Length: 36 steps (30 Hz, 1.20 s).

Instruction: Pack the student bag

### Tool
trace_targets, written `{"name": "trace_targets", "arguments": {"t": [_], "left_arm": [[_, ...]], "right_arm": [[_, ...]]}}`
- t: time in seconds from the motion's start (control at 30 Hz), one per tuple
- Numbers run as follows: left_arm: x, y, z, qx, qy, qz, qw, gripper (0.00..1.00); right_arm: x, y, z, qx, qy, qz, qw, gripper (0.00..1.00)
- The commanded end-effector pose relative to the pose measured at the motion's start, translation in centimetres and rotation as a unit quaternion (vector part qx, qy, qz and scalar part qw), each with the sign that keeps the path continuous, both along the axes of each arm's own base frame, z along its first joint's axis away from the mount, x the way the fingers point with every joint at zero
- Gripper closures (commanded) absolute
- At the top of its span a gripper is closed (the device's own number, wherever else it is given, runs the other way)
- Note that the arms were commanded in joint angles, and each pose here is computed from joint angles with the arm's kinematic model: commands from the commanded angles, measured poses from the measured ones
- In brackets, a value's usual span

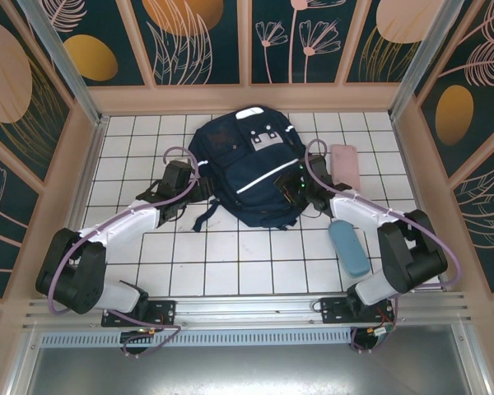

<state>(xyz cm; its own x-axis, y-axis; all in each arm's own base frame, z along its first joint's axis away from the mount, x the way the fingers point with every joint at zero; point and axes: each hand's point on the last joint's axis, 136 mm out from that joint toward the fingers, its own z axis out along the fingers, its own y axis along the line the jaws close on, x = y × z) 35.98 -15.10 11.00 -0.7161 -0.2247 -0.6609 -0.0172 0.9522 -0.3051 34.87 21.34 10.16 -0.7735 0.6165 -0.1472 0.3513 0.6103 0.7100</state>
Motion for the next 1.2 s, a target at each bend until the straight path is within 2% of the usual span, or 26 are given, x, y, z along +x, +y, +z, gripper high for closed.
{"name": "trace_targets", "arguments": {"t": [0.0,0.23,0.5,0.53,0.6,0.63,0.83,1.0,1.17], "left_arm": [[0.2,-0.6,-0.7,0.005,-0.007,-0.030,1.000,0.17],[0.0,-1.8,-2.0,0.006,0.004,-0.075,0.997,0.19],[-0.1,-2.5,-3.3,0.009,0.025,-0.099,0.995,0.23],[-0.2,-2.7,-3.4,0.008,0.027,-0.105,0.994,0.23],[-0.3,-3.0,-3.6,0.005,0.030,-0.114,0.993,0.26],[-0.4,-3.2,-3.7,0.003,0.031,-0.122,0.992,0.28],[-0.8,-4.1,-4.5,0.002,0.025,-0.162,0.986,0.36],[-0.5,-4.4,-4.7,0.017,0.012,-0.187,0.982,0.39],[-0.4,-5.9,-4.0,-0.003,-0.008,-0.224,0.975,0.38]], "right_arm": [[1.9,1.7,2.0,0.031,-0.024,0.002,0.999,0.57],[2.6,1.8,-0.1,0.023,0.008,-0.011,1.000,0.61],[2.6,0.7,-1.4,-0.003,0.027,-0.041,0.999,0.62],[2.7,0.8,-1.4,-0.001,0.025,-0.039,0.999,0.64],[3.3,1.2,-1.2,0.002,0.015,-0.029,0.999,0.79],[3.7,1.4,-0.9,0.002,0.007,-0.024,1.000,0.85],[5.6,1.6,3.6,-0.005,-0.065,-0.014,0.998,0.94],[6.6,1.6,6.9,0.005,-0.102,-0.004,0.995,0.97],[7.7,1.4,9.3,0.028,-0.126,0.002,0.992,0.99]]}}
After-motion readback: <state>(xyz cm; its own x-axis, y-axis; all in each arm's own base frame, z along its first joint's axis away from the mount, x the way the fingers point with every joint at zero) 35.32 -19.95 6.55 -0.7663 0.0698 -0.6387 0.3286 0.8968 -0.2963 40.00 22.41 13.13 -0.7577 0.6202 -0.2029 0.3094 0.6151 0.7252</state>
